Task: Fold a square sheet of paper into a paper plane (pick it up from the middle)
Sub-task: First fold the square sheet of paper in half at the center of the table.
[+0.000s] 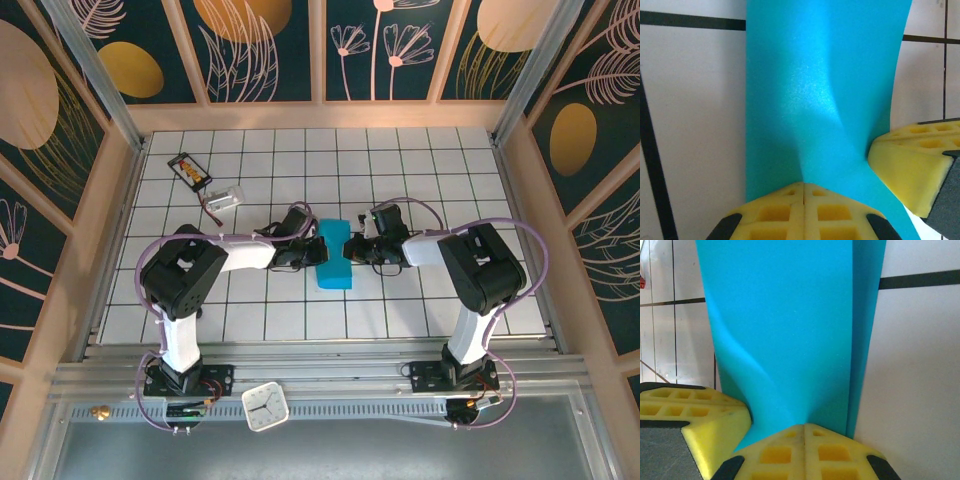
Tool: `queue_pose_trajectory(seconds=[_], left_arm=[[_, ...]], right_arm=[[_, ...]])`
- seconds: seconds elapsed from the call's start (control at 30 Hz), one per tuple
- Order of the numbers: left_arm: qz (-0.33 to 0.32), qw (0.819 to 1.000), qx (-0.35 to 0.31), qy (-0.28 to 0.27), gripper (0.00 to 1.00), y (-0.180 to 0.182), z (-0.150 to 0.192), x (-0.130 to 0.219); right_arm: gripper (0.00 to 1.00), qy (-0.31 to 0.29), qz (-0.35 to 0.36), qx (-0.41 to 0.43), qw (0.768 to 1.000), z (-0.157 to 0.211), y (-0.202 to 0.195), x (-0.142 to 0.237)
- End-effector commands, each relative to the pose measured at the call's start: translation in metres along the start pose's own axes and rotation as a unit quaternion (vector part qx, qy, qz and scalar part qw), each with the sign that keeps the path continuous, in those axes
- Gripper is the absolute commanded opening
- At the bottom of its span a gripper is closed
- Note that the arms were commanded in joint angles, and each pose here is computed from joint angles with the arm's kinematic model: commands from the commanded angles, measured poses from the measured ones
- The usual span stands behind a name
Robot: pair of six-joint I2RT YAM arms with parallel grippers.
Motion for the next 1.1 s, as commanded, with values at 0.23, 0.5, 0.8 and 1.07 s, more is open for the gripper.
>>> queue_pose_trajectory(seconds=[0.23, 0.5, 0.8, 1.07], left_arm=[[0.033, 0.999, -0.008, -0.032, 0.16, -0.026, -0.037, 0.014], [0.002, 1.000, -0.014, -0.018, 0.10, -0.004, -0.045, -0.009], [-0.027, 0.999, -0.014, -0.027, 0.09, 0.019, -0.057, -0.012], [0.049, 0.997, -0.014, -0.050, 0.15, -0.026, -0.077, 0.012]], right_arm=[[0.00, 0.054, 0.091, -0.044, 0.993, 0.037, -0.049, -0.010], [0.00, 0.055, 0.093, -0.044, 0.993, 0.037, -0.051, -0.009], [0.00, 0.057, 0.096, -0.047, 0.993, 0.041, -0.053, -0.009], [0.00, 0.056, 0.096, -0.046, 0.993, 0.041, -0.053, -0.008]])
Point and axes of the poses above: each hand's point on the last joint's axis, 136 mm out from that joint toward the fingers, its own x axis back along the fingers, its own y axis along the line the jaws close on, z = x × y, the point moved 2 cm from there along x, back along the fingers, and after that the axes turned 1 degree about x, right-handed, at the moved point
